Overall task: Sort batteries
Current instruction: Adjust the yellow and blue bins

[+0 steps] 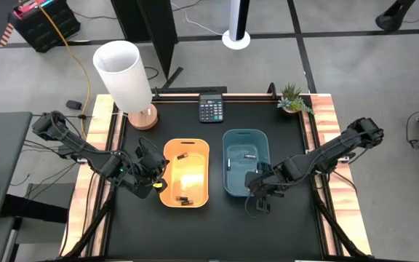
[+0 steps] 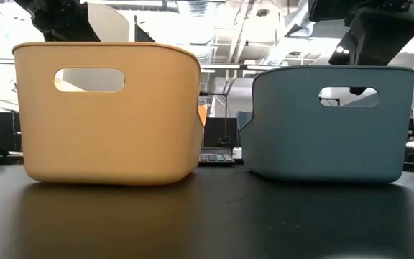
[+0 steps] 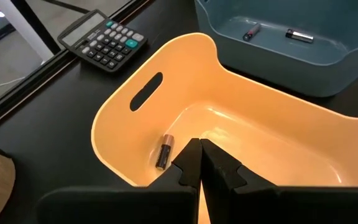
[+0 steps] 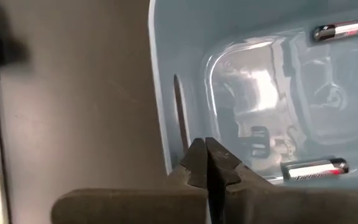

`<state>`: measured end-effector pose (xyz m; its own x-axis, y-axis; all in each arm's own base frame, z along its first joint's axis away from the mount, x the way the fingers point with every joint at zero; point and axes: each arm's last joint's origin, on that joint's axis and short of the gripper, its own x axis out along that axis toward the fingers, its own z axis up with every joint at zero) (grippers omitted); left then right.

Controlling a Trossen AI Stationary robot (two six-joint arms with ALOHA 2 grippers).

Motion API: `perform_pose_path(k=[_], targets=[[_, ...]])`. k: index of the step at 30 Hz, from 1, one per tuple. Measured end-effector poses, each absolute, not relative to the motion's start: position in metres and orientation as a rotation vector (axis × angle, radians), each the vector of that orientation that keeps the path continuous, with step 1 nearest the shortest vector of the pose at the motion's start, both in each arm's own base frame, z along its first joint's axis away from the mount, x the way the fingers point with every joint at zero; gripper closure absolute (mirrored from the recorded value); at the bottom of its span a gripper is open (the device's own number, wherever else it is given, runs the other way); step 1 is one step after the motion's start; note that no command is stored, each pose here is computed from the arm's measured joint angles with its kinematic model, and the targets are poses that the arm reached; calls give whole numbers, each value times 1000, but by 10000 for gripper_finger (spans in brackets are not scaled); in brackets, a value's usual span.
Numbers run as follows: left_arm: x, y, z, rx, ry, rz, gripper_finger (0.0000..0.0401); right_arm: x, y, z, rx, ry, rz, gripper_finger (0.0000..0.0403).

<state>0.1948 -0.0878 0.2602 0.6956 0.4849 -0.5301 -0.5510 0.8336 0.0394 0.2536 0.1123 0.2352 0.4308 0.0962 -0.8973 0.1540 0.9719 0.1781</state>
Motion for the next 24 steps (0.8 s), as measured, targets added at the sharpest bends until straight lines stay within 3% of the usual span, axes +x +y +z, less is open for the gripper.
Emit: perform_pose_path(k=[6, 10, 15, 20, 24], targets=[[195, -88, 260, -126, 554, 580, 399, 254, 110, 235, 206, 1103, -86, 348], [195, -88, 260, -127, 553, 580, 399, 254, 106, 235, 158, 1098, -120, 337], [195, -87, 261, -120, 545, 590, 399, 254, 98, 241, 84, 1036, -181, 346], [194, -86, 261, -105, 530, 611, 400, 247, 91, 258, 24, 925, -242, 390], [190, -84, 260, -135, 540, 639, 400, 231, 83, 274, 8, 841, -368, 397]])
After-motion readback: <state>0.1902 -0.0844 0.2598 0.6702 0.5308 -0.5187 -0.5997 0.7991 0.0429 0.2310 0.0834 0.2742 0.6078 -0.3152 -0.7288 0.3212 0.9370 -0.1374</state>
